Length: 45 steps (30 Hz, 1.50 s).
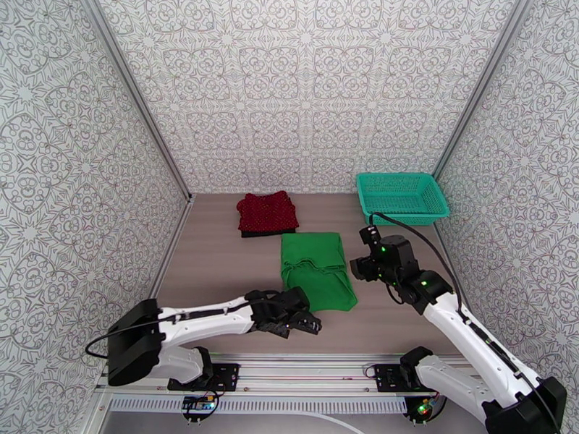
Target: Fold and stack the mixed laundry pile
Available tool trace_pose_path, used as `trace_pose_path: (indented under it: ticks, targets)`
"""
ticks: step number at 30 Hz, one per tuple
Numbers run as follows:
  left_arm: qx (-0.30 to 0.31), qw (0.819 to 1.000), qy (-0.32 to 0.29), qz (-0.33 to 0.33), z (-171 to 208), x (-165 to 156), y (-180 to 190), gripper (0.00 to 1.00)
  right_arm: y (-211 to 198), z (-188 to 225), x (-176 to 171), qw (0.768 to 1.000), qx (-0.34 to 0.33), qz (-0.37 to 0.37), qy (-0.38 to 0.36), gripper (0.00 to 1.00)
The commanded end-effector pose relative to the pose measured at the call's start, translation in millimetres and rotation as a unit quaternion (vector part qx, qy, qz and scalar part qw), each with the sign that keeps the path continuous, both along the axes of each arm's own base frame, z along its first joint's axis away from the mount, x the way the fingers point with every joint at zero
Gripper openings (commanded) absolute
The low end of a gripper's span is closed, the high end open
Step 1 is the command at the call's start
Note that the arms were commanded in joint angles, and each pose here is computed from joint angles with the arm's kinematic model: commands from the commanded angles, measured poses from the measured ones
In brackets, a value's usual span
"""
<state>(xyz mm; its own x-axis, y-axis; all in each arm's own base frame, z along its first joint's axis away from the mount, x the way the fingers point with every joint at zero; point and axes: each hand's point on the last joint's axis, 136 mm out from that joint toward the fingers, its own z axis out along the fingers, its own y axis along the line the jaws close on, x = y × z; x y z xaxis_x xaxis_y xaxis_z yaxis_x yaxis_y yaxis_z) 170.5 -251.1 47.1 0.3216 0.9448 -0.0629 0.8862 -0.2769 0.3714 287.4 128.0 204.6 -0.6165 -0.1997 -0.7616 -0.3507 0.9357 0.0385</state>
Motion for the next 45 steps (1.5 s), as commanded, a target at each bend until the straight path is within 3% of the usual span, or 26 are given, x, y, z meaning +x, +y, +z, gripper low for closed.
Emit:
trace_pose_path:
  ticks: [1,14,17,25,29,36,41,43,45]
  targets:
    - [-0.018,1.0,0.013,-0.003,-2.5,7.5,-13.4,0.72,-1.5,-7.2,-2.2,1.0,-0.005,0.001,0.01,0.67]
    - [-0.022,1.0,-0.013,-0.006,-20.8,30.2,-16.4,0.73,-2.4,-12.1,-0.8,1.0,-0.012,-0.002,0.018,0.67]
    - [-0.022,1.0,-0.011,0.001,-28.6,32.7,-16.5,0.53,-1.9,-13.7,-0.2,1.0,-0.012,-0.002,0.021,0.67]
    - [0.008,0.999,0.018,0.038,-37.6,35.1,-6.7,0.27,-4.9,-15.5,-2.7,1.0,-0.018,-0.001,0.017,0.66]
    - [0.02,0.996,0.03,0.084,-30.1,41.5,2.4,0.0,-2.0,-13.1,-6.0,1.0,-0.017,0.017,0.005,0.66]
    - [-0.013,0.987,-0.008,0.161,-13.7,45.3,15.6,0.0,18.6,4.9,-18.0,0.993,-0.023,0.119,-0.017,0.67]
    - [-0.041,0.983,-0.036,0.173,4.4,37.1,20.9,0.0,21.7,8.9,-35.2,0.968,-0.108,0.226,-0.007,0.67]
    - [-0.049,0.982,-0.039,0.18,9.9,34.6,23.4,0.0,19.4,3.2,-44.3,0.95,-0.164,0.268,0.001,0.65]
    - [-0.059,0.981,-0.033,0.184,14.1,29.3,24.1,0.0,21.1,-11.2,-63.7,0.912,-0.228,0.34,0.015,0.65]
